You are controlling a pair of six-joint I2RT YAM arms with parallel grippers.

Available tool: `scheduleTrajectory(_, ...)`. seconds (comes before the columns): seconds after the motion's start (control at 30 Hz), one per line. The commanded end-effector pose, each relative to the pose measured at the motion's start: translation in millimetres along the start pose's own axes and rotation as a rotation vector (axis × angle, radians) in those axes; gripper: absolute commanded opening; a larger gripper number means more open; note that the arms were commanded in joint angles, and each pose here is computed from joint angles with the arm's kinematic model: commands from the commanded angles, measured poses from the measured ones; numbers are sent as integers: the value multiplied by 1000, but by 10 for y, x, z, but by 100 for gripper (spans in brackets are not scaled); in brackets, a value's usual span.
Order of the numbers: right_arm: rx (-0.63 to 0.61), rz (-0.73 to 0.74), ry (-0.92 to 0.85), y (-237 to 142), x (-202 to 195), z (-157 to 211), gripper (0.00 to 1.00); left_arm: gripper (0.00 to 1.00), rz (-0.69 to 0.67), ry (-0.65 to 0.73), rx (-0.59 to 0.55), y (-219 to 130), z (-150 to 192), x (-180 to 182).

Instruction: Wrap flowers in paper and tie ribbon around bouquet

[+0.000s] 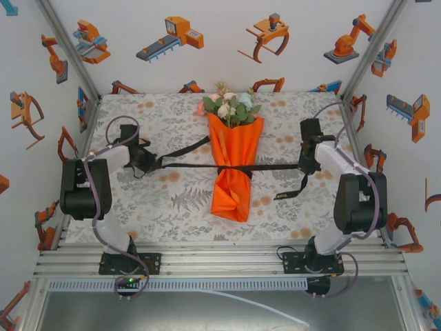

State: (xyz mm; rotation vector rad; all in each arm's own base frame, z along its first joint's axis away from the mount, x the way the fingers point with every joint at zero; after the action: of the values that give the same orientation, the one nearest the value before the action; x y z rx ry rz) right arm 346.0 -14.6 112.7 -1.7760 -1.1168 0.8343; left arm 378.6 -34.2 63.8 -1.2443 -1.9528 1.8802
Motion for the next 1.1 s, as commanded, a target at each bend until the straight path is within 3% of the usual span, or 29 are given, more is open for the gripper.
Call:
scheduleTrajectory(0.0,-19,83,147,137,-325,-150,0,0,-122,-29,-34,-75,-108,404)
scheduleTrajectory(0.17,-17,160,255,261,-699,-253,0,0,-155,-106,-99,-247,-266,673)
scheduleTrajectory(0.3,-40,207,321,259,-892,-341,0,0,-134,-108,-101,-291,-281,661)
scheduleTrajectory(0.47,-85,35,286,146,-633,-440,0,0,-21,5,-136,-372,-236,342)
scheduleTrajectory(0.53,-107,-97,178,47,-358,-458,0,24,12,110,-201,-533,-229,109)
scheduleTrajectory(0.57,-112,-129,123,-17,-259,-453,8,37,24,161,-237,-625,-230,8)
scheduleTrajectory(0.6,-115,-147,64,-107,-180,-448,23,48,35,212,-291,-759,-249,-100)
scheduleTrajectory(0.63,-116,-148,16,-208,-124,-440,32,56,57,270,-344,-884,-250,-225)
scheduleTrajectory(0.7,-140,-191,-65,-415,1,-435,39,64,132,416,-447,-1151,-218,-504)
scheduleTrajectory(0.8,-221,-330,-265,-684,368,-365,48,68,292,789,-545,-1423,102,-1060)
scheduleTrajectory(0.87,-258,-412,-467,-766,665,-221,50,66,396,1056,-536,-1436,446,-1371)
scheduleTrajectory(0.97,-244,-557,-817,-750,1039,135,51,66,552,1468,-426,-1352,1030,-1617)
scheduleTrajectory(1.07,-241,-658,-1123,-696,1239,425,51,69,565,1707,-393,-1217,1305,-1600)
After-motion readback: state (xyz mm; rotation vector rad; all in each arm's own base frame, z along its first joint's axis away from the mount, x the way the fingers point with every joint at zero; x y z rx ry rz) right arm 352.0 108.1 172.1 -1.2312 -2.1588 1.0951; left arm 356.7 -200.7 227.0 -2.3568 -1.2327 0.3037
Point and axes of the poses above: each hand's point on the last joint's axis, 136 mm out from that joint toward the fingers, its own y axis out along the fingers, its own x axis along the line the jaws close on, z = x × y, the point moved 4 cm from there along -y, back along the fingers, and after that the axes turned 3 degrees about y, right-handed, at the moved point
